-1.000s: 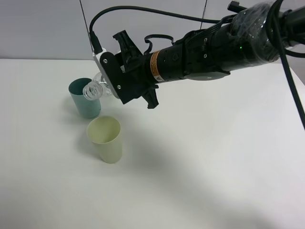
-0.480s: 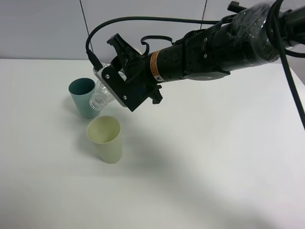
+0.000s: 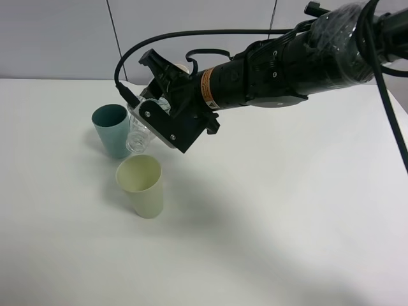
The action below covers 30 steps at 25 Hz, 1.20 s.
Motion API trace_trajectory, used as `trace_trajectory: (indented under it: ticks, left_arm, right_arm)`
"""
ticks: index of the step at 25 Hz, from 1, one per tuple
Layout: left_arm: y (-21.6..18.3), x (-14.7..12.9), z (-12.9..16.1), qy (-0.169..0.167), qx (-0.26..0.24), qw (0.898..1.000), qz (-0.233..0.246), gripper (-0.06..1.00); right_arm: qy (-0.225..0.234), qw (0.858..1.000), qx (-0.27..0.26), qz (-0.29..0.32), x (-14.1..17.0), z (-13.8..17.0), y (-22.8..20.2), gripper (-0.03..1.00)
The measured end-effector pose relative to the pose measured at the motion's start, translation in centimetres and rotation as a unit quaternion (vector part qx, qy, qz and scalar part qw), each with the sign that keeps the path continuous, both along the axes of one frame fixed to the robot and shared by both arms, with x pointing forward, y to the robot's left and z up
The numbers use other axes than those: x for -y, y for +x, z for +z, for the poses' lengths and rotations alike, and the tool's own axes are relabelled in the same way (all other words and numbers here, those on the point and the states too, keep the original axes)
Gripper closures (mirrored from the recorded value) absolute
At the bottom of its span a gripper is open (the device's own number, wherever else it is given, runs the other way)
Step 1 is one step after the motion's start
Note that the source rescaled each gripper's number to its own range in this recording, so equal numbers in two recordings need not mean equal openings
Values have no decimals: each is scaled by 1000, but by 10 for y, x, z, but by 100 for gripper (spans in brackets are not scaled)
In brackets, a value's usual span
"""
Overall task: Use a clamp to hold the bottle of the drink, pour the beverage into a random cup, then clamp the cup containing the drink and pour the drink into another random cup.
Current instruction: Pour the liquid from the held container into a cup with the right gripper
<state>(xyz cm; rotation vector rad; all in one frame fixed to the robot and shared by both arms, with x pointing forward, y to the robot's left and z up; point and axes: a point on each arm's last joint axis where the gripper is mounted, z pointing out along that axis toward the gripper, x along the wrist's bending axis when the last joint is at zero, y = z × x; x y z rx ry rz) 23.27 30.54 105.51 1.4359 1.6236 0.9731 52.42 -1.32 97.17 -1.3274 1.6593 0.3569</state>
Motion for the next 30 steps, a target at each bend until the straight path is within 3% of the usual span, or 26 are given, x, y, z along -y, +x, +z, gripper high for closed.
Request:
trace_trajectory:
  ticks: [30]
  left_arm:
    - [0,0,0,0,0,1000,0,-6]
  right_arm:
    - [-31,997,58,31,0,1,1,97]
